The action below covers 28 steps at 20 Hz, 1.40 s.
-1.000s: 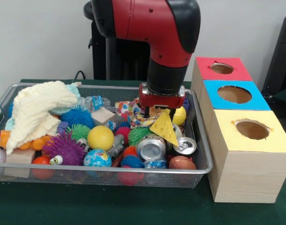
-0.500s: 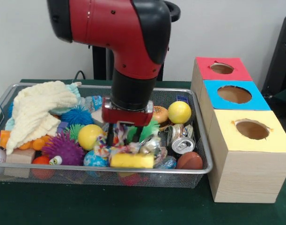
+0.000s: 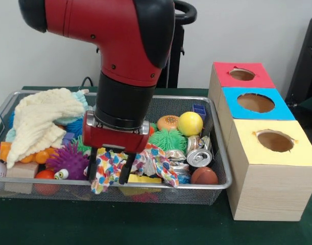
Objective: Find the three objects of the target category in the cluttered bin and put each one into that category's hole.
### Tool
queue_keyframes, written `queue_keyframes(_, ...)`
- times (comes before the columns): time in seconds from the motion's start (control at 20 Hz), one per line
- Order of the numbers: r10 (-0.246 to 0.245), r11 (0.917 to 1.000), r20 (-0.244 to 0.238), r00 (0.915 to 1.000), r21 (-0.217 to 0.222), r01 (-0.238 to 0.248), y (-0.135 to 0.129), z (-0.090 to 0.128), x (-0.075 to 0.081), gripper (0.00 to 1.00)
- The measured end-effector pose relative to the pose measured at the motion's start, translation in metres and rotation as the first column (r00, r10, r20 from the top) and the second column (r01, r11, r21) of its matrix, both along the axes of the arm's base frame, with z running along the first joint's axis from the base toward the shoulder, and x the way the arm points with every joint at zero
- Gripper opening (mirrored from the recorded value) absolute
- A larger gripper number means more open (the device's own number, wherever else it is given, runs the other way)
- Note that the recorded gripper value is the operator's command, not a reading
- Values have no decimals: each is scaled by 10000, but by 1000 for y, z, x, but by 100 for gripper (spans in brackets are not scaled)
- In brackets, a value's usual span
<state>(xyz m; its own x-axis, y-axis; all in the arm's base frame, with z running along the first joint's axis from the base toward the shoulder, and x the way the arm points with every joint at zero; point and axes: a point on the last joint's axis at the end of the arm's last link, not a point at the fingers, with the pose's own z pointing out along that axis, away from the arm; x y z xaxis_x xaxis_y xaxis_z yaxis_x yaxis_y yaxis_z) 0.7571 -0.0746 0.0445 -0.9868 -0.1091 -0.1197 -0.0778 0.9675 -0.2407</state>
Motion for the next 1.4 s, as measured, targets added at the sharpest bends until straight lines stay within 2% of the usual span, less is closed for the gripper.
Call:
queue_keyframes(0.25,48,10000,174,9998,18,-48,3,8,12,100)
queue_keyframes(0.65,108,9998,65,9999,141,-109,10,4,8,100)
queue_keyframes(1.0,450,9988,-779,9959,238,-433,37,0,-36,100)
queue_keyframes(1.35,974,9951,-1378,9857,291,-942,78,3,-71,100)
queue_keyframes(1.4,1097,9938,-1529,9821,345,-1056,90,4,-80,100)
